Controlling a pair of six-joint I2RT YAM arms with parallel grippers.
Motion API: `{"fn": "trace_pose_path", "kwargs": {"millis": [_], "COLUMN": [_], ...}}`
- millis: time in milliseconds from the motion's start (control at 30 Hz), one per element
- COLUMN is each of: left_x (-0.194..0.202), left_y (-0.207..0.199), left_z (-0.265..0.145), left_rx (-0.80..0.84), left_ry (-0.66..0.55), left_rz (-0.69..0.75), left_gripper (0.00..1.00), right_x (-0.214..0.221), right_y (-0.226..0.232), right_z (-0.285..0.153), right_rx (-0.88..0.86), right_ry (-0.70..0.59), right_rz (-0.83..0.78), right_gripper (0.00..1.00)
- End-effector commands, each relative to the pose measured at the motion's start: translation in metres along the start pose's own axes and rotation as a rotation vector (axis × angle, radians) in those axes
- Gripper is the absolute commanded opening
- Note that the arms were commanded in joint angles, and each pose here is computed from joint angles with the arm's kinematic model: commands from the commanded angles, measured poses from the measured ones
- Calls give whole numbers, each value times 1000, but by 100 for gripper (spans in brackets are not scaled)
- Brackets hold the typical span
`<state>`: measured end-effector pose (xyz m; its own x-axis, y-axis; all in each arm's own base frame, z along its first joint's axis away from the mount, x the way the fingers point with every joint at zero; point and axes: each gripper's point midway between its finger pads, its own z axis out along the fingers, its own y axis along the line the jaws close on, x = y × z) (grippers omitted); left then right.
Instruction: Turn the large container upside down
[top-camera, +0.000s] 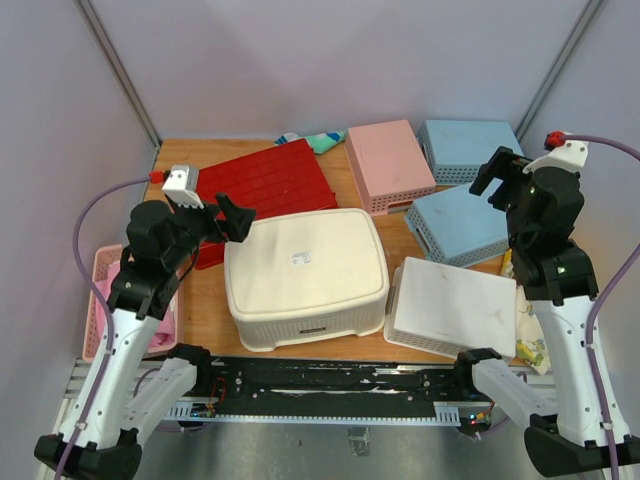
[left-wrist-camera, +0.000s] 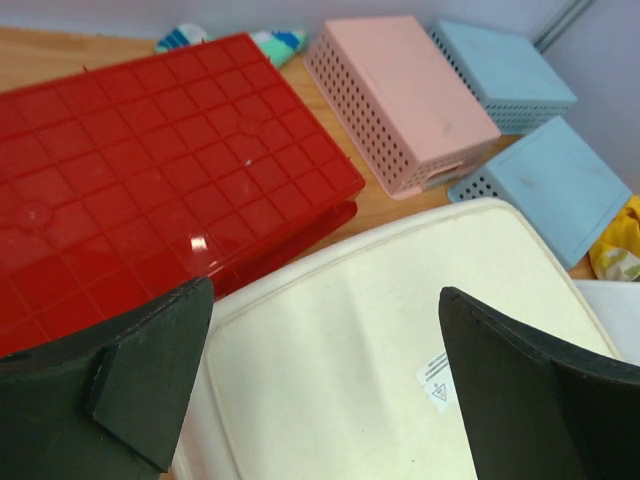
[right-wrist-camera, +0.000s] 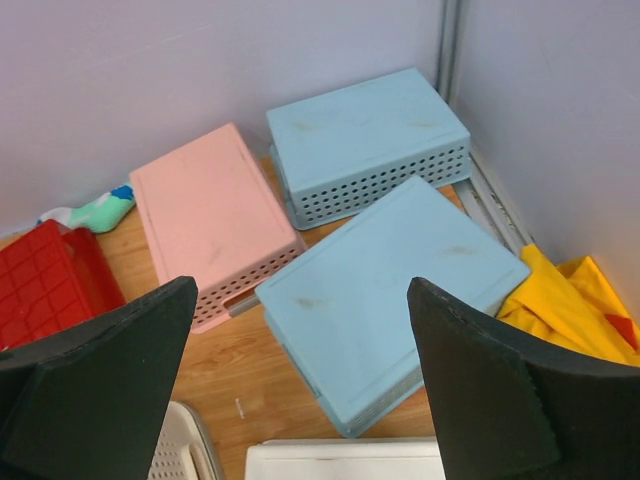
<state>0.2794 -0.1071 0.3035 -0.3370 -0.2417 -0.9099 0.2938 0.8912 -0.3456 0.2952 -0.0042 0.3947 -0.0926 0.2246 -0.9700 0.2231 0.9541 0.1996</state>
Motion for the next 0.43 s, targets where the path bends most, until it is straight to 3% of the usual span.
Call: {"fn": "trace_pose_path", "kwargs": {"millis": [0, 400], "left_x": [-39, -33], "left_y": [-8, 0], "left_z": [-19, -19], "left_rx": [13, -18], "left_ry": [-194, -212], "left_rz": [60, 38], "left_gripper": [99, 99], "right_x": [-5, 8], "right_y": [-30, -30], "right_z": [-2, -1], "right_rx": [130, 128], "right_ry": [-36, -3], "right_rz": [-59, -58], "right_gripper": [89, 89]}}
